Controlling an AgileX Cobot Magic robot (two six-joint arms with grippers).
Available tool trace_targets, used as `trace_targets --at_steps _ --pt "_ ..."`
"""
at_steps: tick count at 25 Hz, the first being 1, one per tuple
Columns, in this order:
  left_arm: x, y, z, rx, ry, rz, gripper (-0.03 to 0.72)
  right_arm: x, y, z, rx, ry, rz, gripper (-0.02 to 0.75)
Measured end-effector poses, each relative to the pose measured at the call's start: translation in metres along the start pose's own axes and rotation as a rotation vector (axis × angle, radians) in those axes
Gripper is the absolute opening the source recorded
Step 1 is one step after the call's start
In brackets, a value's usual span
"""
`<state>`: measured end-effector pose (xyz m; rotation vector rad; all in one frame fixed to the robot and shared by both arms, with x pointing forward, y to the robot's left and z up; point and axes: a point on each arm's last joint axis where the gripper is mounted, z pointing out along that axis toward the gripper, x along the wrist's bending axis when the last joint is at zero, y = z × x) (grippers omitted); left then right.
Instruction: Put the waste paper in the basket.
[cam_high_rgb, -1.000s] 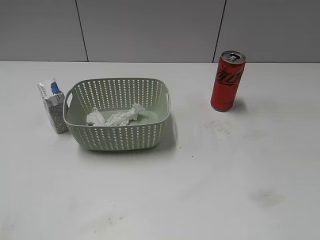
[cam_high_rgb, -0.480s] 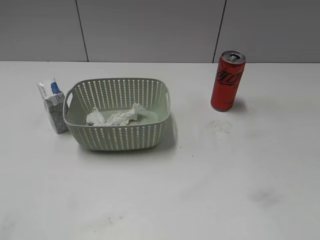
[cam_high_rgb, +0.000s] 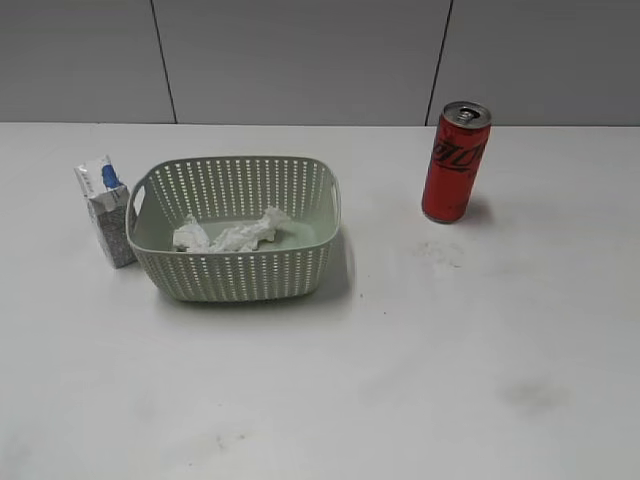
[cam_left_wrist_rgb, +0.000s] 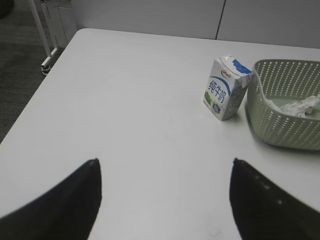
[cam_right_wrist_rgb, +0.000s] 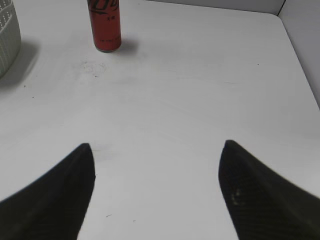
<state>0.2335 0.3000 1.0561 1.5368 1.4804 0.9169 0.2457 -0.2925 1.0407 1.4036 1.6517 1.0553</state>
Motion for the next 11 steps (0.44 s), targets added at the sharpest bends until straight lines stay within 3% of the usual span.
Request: trace_targets --at_steps 11 --pt "0.0 0.0 0.0 0.0 0.0 -0.001 0.591 0.0 0.0 0.0 0.0 0.0 0.0 0.584"
